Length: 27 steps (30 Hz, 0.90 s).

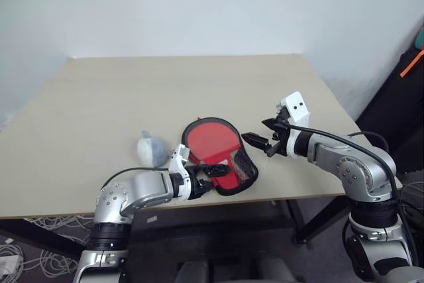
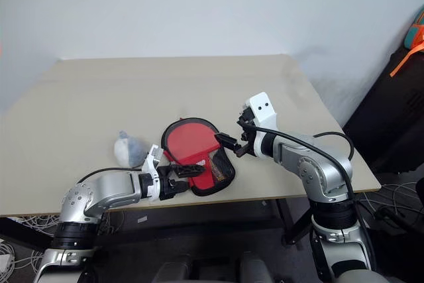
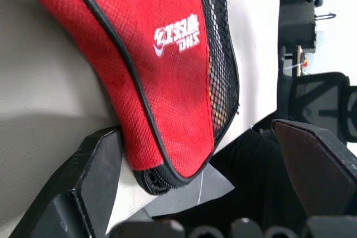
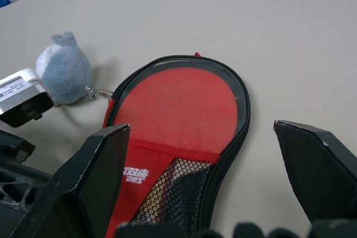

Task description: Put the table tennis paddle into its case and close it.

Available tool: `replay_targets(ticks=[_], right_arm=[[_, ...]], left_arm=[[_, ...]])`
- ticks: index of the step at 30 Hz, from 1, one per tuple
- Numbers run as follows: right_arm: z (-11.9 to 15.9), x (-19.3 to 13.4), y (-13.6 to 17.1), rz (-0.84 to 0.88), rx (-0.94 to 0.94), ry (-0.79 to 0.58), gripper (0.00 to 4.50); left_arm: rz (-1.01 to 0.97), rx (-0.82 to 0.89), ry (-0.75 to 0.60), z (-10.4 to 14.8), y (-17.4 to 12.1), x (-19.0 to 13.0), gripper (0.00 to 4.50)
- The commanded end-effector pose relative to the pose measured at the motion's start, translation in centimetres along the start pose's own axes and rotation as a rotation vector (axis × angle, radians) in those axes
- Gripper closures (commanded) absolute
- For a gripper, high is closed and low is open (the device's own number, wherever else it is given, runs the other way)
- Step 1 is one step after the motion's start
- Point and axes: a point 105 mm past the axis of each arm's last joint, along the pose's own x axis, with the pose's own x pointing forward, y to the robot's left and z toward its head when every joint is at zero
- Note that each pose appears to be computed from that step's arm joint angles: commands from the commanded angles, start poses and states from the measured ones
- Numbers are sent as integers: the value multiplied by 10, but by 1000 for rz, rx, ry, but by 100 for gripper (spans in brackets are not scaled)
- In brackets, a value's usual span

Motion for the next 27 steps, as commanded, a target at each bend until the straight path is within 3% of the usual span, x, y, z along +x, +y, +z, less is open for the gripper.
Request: replay_targets(ticks=[1,14,17,27], right_arm=[[15,-3,3,0,-29,-55,0],[17,-2,4,1,-35,-59,0],[18,-2,5,3,-37,-61,0],[30,-1,6,6,-37,-91,0]], left_arm=[[17,-35,-32,7,0,3,4],[71,-70,-15,2,18,6,4],[115,-70,-3,0,26,6,63],[212,-68,66,-16,48,8,416]])
